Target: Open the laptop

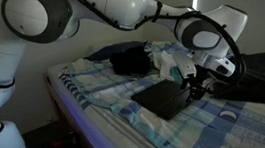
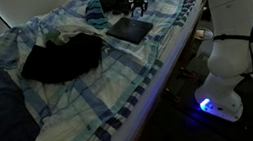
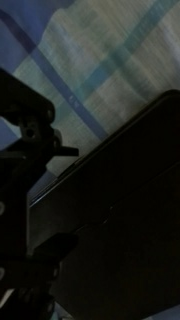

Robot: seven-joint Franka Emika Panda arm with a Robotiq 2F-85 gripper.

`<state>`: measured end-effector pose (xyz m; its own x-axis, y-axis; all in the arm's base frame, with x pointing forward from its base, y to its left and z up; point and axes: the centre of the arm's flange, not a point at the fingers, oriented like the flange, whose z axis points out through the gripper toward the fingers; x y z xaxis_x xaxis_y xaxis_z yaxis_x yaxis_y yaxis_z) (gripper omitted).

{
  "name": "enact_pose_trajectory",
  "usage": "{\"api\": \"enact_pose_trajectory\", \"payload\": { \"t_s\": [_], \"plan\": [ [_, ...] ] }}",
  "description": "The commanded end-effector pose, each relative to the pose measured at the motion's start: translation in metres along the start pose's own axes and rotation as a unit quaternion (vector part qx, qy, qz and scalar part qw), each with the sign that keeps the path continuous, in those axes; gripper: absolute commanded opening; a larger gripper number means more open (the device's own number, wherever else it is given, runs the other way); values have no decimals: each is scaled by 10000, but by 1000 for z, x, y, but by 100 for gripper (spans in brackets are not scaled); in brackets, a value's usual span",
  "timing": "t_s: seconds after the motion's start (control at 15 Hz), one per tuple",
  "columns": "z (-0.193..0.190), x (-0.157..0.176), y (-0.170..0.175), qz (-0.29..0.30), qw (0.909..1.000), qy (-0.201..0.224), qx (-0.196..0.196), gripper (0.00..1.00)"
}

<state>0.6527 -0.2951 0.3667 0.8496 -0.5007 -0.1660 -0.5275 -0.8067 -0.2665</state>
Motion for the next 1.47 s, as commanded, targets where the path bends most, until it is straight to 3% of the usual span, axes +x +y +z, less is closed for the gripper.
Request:
{"api": "enact_pose_trajectory", "payload": {
  "t_s": [0.0, 0.4, 0.47, 0.53, 0.67, 0.73, 0.87, 0.93, 1.0, 1.2, 1.4],
  "plan": [
    [-5, 5, 8, 12, 9994, -154, 310, 49],
    [-1, 9, 29, 289, 9971, -264, 655, 4],
    [1, 10, 32, 332, 9966, -289, 694, 1],
    [2, 10, 35, 359, 9963, -309, 718, 0],
    [7, 10, 38, 402, 9958, -356, 741, 27],
    [10, 11, 39, 414, 9956, -381, 749, 29],
    [16, 11, 40, 427, 9952, -437, 758, 44],
    [18, 11, 40, 434, 9951, -461, 757, 31],
    [21, 12, 40, 436, 9950, -482, 760, 13],
    [21, 13, 43, 465, 9945, -494, 794, 1],
    [18, 12, 45, 485, 9942, -473, 831, 0]
  ]
}}
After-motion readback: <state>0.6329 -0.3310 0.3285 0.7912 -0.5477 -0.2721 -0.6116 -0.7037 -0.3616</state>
